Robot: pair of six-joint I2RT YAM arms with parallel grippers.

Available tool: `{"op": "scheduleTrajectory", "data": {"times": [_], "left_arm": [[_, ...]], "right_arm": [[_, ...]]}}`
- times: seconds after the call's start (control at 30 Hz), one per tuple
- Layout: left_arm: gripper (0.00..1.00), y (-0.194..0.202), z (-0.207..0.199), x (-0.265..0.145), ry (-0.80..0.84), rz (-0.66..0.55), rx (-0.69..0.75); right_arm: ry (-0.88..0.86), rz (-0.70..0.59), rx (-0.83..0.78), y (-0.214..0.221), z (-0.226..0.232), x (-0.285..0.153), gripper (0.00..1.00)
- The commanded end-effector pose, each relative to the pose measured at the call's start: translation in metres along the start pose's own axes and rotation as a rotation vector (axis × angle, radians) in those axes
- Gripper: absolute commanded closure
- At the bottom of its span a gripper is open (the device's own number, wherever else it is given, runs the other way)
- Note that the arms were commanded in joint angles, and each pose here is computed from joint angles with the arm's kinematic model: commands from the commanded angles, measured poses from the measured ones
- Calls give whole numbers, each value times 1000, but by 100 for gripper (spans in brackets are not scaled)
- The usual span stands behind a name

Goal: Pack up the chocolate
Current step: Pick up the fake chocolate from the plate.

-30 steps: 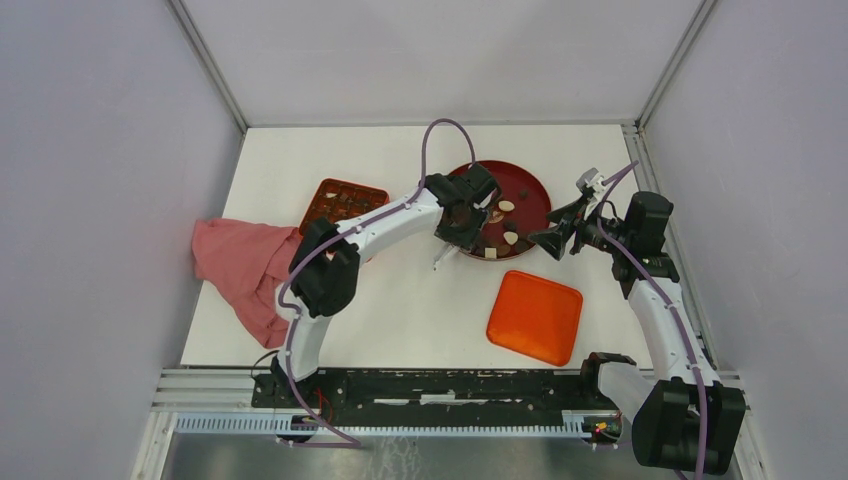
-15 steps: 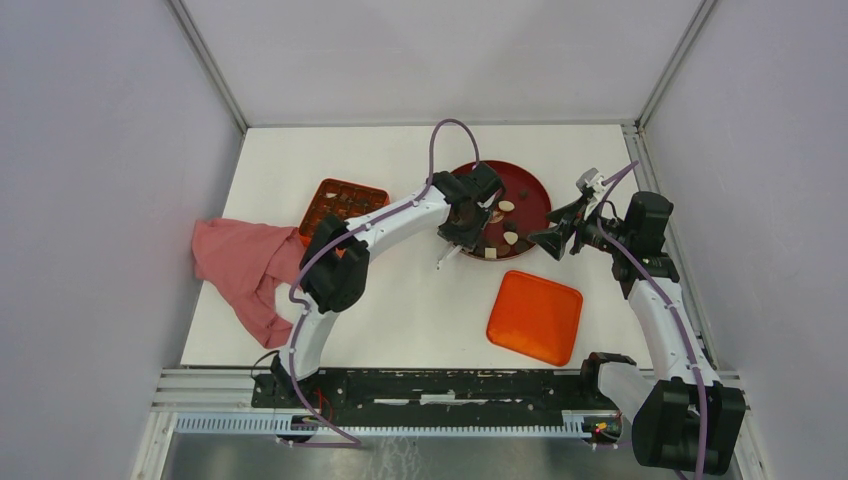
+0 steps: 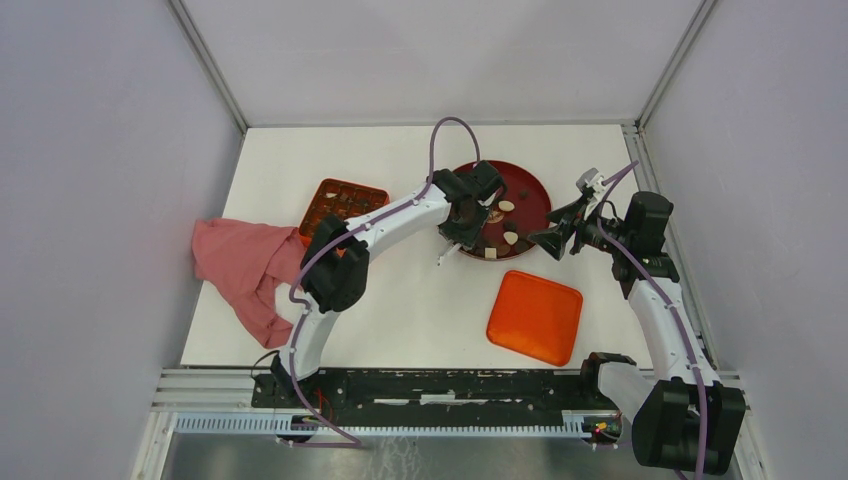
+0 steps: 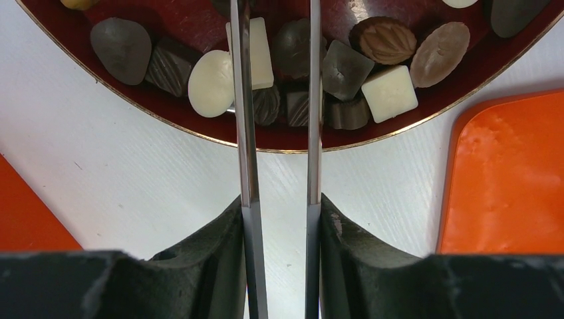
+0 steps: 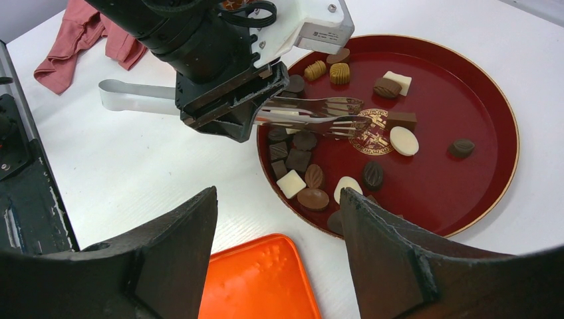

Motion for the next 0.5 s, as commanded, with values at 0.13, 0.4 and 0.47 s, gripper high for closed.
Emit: {"op": "scheduleTrajectory", "data": {"times": [0.13, 0.4, 0.47], "left_arm": [[98, -27, -17, -43, 132, -135, 24], [98, -33, -6, -63, 133, -177, 10], [98, -32, 0, -69, 123, -187, 5]], "right_arm": [[-9, -28, -40, -8, 0, -1, 27], [-11, -29, -42, -8, 0, -1, 27], [-12, -29, -41, -8, 0, -1, 27]]}}
Point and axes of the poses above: each gripper's point midway between its finger pads, its own x axis out along the fingers, its own z axis along the line the jaws close on, y = z × x, the point moved 4 cm from there along -x, back along the fingers, and after that the axes turned 10 degrees about -x, right-handed, at the moved point
